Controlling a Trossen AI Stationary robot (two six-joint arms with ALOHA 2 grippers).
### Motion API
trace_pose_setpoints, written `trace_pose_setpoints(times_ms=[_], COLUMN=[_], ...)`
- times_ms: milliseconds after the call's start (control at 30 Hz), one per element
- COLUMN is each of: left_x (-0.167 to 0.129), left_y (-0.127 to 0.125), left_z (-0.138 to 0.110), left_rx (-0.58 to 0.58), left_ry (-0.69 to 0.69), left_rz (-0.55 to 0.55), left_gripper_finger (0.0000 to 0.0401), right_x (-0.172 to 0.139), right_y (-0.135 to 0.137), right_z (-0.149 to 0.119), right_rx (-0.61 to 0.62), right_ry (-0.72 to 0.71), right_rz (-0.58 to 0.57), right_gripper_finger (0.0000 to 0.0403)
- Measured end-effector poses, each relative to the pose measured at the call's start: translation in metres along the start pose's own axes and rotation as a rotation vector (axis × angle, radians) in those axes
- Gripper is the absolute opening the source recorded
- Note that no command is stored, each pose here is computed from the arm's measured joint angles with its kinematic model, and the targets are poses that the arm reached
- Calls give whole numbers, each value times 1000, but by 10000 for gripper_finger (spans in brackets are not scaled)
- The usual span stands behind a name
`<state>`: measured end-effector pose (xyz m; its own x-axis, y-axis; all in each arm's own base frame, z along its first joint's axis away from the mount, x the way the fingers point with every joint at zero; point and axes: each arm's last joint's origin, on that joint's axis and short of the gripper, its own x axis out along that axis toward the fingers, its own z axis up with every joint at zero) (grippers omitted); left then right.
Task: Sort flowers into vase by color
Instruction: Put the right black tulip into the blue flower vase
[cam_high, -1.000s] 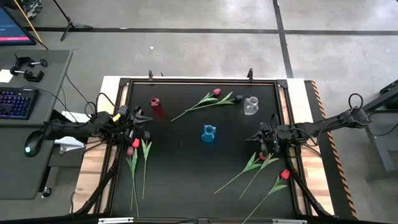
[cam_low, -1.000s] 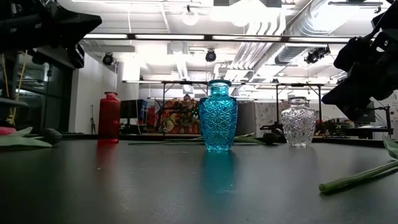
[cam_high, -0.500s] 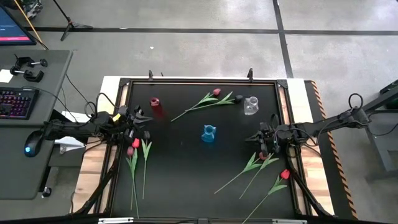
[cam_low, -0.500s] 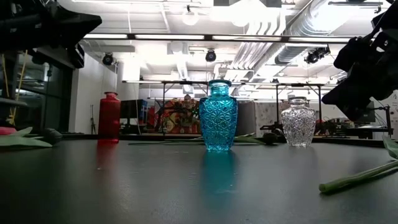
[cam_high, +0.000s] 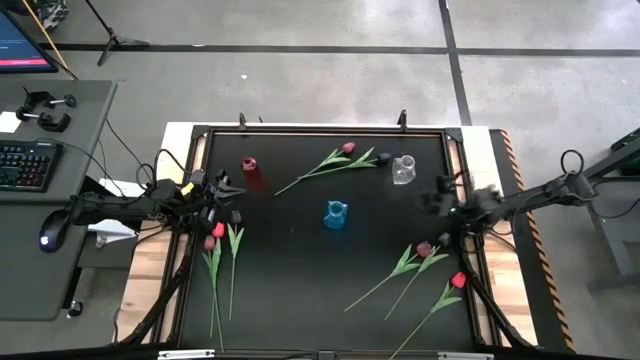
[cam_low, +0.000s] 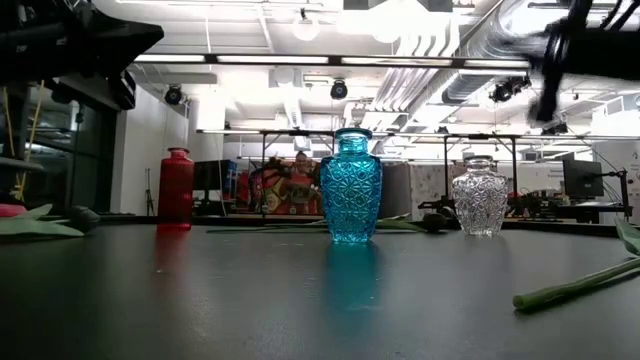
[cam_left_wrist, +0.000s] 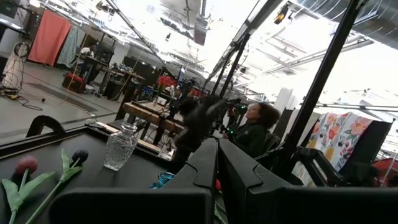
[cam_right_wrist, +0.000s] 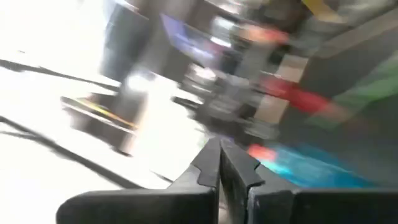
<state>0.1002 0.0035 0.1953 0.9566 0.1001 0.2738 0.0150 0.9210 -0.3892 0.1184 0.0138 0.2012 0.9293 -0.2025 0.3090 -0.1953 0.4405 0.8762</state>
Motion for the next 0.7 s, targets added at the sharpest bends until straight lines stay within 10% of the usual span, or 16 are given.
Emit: trace_pose_setpoints(times_ms=[167, 433, 567, 700], left_x=[0, 0, 0, 0], left_y=[0, 0, 0, 0], left_z=[0, 0, 0, 0], left_rx=[0, 0, 0, 0], left_ry=[0, 0, 0, 0], left_rz=[0, 0, 0, 0], left_gripper_finger=[3, 3, 3, 3], right_x=[22, 15, -4, -9], right_y=[43, 64, 59, 49], right_z=[-13, -68, -86, -102], right_rx=[113, -61, 10, 216], right_ry=[448, 1248, 1207, 810], right_rz=[202, -735, -1206, -1404], right_gripper_finger=[0, 42, 93, 143])
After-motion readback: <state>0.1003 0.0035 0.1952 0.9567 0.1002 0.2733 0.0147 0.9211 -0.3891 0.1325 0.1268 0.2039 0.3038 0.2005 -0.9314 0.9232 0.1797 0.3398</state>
